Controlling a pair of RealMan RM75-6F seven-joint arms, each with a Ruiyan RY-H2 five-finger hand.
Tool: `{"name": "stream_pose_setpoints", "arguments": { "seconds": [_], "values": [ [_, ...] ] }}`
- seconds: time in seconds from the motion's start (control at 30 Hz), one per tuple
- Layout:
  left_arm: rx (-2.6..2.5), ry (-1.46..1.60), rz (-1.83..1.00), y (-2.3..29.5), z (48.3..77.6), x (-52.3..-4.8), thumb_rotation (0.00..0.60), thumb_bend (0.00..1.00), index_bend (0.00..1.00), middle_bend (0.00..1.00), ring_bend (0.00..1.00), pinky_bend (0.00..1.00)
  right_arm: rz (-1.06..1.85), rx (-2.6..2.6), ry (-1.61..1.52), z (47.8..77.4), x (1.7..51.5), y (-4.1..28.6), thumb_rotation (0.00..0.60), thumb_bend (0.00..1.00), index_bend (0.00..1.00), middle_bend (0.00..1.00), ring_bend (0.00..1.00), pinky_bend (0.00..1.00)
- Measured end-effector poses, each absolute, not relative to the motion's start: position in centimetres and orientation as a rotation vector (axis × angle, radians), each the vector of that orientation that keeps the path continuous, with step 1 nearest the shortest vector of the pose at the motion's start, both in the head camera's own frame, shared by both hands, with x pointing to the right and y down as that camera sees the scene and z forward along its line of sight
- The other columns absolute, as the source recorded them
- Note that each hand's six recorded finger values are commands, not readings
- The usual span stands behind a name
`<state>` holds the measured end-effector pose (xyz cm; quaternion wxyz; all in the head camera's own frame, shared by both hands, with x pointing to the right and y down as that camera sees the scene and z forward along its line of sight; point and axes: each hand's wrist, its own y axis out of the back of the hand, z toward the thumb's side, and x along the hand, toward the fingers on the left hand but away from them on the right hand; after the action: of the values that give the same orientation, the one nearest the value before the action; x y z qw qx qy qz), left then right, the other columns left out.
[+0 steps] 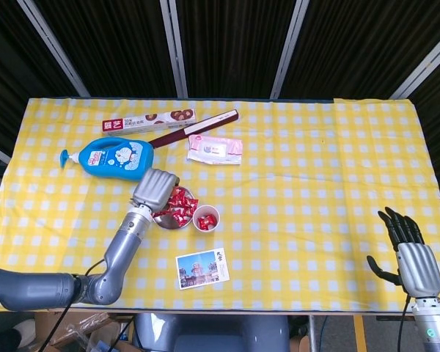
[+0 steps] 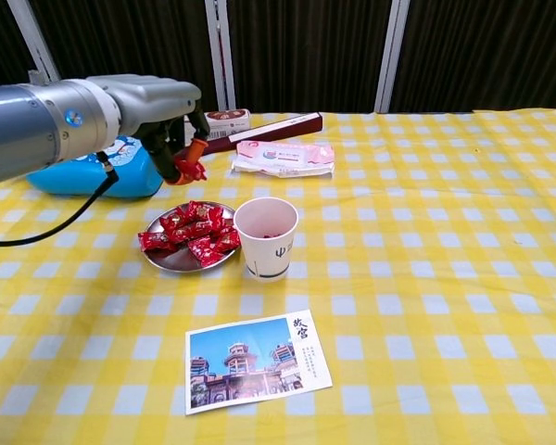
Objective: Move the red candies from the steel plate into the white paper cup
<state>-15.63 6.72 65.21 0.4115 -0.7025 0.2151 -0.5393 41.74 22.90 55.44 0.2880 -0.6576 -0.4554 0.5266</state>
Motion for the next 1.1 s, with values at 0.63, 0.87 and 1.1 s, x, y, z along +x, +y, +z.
{"name": "stream_pose_setpoints", "arguments": {
  "seconds": [0.63, 0.87, 1.1],
  "values": [
    [-1.869, 0.469, -1.245, 10.2, 66.0, -8.1, 0.600, 0.35, 0.58, 0.90, 0.97, 0.97, 1.398, -1.768, -1.220, 55.4, 41.7, 22.8, 0.600, 0.39, 0.00, 0.00, 0.00, 0.00],
    [-1.854, 0.431, -1.282, 10.4, 66.6, -8.2, 0.600, 0.23, 0.46, 0.88, 0.96, 0.97, 1.397, -1.766, -1.220, 55.3, 41.8, 22.8, 0.600, 0.39, 0.00, 0.00, 0.00, 0.00],
    [-1.872, 0.481, -1.264, 10.0, 65.8, -8.4, 0.600, 0.23, 0.43, 0.88, 0.96, 0.97, 1.397, -1.763, -1.220, 55.3, 41.7, 22.9, 0.600, 0.39, 0.00, 0.00, 0.00, 0.00]
  ]
}}
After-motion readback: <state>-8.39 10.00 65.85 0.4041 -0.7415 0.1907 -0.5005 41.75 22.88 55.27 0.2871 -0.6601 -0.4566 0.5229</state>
